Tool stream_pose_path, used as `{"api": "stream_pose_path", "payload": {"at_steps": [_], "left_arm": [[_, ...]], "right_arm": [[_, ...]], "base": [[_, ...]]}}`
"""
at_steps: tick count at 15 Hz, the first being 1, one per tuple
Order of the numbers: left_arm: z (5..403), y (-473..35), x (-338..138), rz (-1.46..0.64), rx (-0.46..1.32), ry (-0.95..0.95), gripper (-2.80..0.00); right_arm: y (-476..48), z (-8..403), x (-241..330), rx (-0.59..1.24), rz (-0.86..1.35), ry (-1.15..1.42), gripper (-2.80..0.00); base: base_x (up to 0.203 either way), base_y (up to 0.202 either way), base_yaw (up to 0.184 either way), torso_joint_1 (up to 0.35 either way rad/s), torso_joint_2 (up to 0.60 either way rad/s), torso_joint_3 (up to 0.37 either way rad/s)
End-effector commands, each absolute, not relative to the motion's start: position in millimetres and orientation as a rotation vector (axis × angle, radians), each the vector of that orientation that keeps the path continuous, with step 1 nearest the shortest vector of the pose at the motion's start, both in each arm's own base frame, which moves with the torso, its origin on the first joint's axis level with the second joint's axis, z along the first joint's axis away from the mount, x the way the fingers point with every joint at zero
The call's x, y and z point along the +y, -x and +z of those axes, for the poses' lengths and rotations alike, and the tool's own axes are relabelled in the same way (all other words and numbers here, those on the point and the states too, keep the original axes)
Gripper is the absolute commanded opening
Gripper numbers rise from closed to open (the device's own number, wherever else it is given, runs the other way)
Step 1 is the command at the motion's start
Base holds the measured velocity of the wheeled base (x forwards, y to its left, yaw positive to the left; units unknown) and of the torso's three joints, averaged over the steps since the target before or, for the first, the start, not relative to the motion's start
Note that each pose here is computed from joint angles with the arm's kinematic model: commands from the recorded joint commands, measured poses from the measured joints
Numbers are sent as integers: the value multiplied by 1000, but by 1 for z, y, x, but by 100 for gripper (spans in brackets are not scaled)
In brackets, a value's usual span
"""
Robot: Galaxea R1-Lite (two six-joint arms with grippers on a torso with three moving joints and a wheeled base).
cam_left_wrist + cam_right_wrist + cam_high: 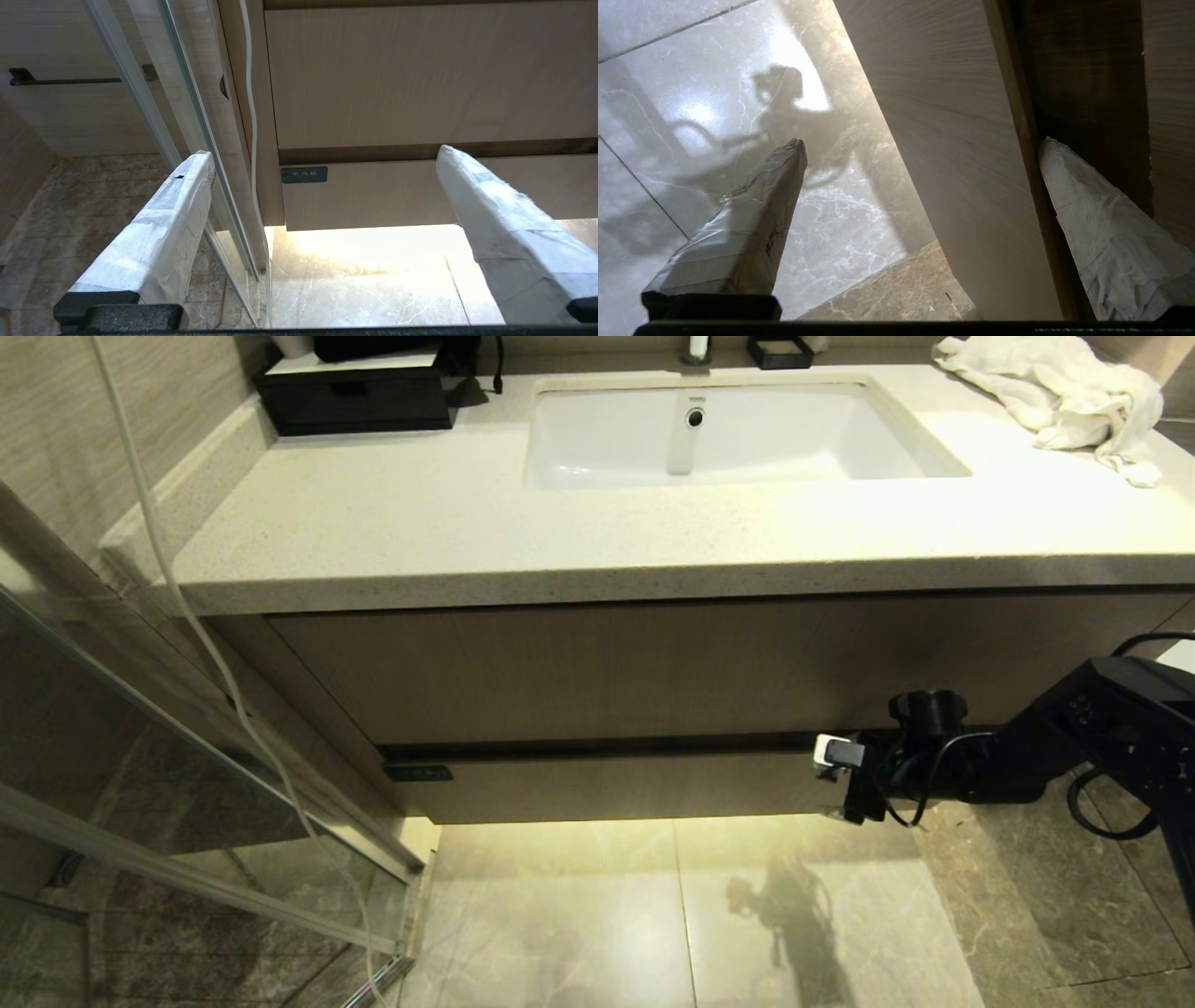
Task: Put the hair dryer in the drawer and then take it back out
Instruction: Pull open the drawer
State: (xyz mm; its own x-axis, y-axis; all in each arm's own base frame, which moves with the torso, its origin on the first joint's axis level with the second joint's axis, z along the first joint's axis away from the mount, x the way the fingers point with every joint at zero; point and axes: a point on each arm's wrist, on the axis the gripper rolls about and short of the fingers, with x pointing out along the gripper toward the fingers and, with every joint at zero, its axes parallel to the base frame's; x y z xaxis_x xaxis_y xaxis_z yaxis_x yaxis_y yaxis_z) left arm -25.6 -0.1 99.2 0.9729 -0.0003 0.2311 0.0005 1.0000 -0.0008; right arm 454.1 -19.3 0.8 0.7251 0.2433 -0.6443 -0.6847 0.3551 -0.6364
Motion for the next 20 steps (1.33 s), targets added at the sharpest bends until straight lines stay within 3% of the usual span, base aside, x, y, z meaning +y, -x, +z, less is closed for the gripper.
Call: {"api": "stream_pose_path", "payload": {"at_steps": [1, 7, 12, 20], "left_arm": [[88, 22, 0, 0, -195, 1, 0], [88, 22, 0, 0, -195, 1, 0], [88, 22, 0, 0, -195, 1, 0], [88, 22, 0, 0, -195, 1, 0]], "right_arm": [[-451, 4, -19, 494, 640, 1049, 0], [-427, 6, -22, 569, 631, 1044, 0], [-442, 23, -16, 504, 593, 1041, 0], [-461, 13, -16, 472, 571, 1040, 0]], "base": [[0, 0, 0, 0, 0, 0], [0, 0, 0, 0, 0, 0], [0, 0, 0, 0, 0, 0], [0, 0, 0, 0, 0, 0]]}}
